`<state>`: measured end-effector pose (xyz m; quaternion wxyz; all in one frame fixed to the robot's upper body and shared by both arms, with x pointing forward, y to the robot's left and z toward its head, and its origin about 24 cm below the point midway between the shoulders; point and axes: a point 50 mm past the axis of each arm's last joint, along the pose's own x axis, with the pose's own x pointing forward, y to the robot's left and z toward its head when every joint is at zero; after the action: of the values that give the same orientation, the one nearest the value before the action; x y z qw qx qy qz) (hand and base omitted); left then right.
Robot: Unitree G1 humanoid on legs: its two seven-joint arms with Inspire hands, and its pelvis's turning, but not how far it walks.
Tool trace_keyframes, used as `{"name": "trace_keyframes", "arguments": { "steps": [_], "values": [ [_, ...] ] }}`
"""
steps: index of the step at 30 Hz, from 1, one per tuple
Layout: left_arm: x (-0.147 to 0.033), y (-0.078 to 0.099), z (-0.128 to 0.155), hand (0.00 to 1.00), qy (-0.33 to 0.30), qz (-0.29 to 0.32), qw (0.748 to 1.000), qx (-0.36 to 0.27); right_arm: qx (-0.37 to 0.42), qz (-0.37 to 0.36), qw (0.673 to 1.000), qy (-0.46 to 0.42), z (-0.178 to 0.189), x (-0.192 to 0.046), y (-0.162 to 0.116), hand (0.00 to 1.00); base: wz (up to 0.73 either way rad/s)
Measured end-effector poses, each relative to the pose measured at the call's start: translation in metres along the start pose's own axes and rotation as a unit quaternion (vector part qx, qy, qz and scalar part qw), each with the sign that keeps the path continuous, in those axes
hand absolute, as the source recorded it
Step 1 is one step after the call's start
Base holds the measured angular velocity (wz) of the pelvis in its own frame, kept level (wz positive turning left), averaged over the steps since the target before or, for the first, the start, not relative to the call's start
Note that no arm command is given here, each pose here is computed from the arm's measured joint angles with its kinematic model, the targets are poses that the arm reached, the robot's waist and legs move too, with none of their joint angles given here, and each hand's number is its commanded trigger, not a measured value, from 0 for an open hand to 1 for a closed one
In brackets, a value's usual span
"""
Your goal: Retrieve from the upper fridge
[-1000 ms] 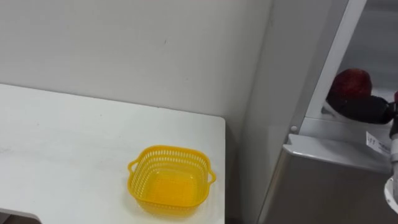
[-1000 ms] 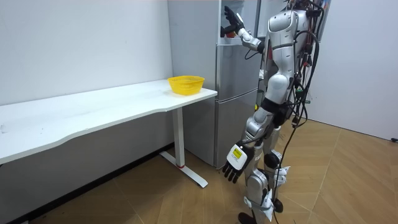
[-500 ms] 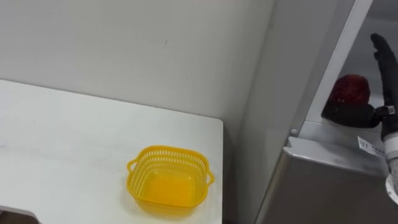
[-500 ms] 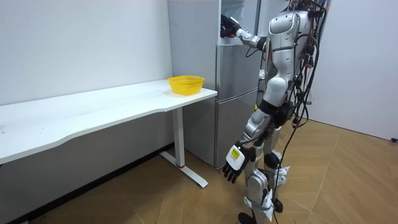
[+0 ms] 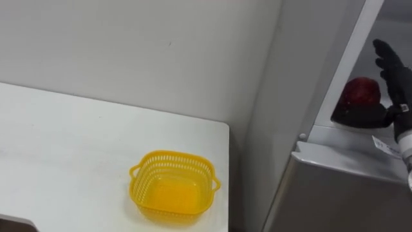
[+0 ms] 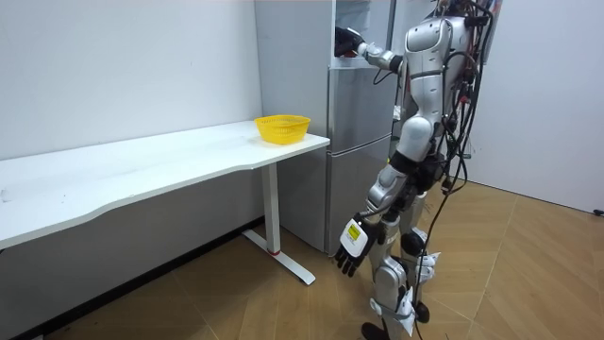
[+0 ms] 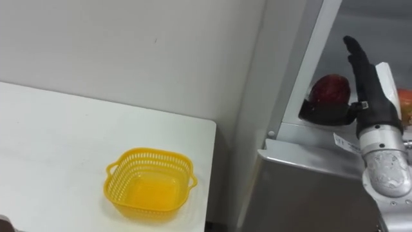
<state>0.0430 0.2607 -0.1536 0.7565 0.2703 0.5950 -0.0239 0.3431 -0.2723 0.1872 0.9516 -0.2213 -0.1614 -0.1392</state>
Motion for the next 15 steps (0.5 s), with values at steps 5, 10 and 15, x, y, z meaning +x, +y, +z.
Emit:
{"name": "trace_keyframes", "arguments": {
  "steps": [5,10,15],
  "values": [
    [-0.0001,-0.0004,-0.0027,0.00,0.011,-0.001,1.000,-0.002,0.023,0.018,0.999,0.013,-0.0026,0.0001,0.0006,0.00,0.00],
    [-0.0005,-0.0012,-0.0061,0.00,0.023,-0.002,1.000,-0.003,0.038,0.024,0.999,0.022,-0.0060,0.0005,-0.0021,0.00,0.00],
    [-0.0006,-0.0015,-0.0076,0.00,0.031,-0.003,1.000,-0.003,0.048,0.039,0.998,0.027,-0.0063,0.0032,-0.0019,0.26,0.00]
  ]
}}
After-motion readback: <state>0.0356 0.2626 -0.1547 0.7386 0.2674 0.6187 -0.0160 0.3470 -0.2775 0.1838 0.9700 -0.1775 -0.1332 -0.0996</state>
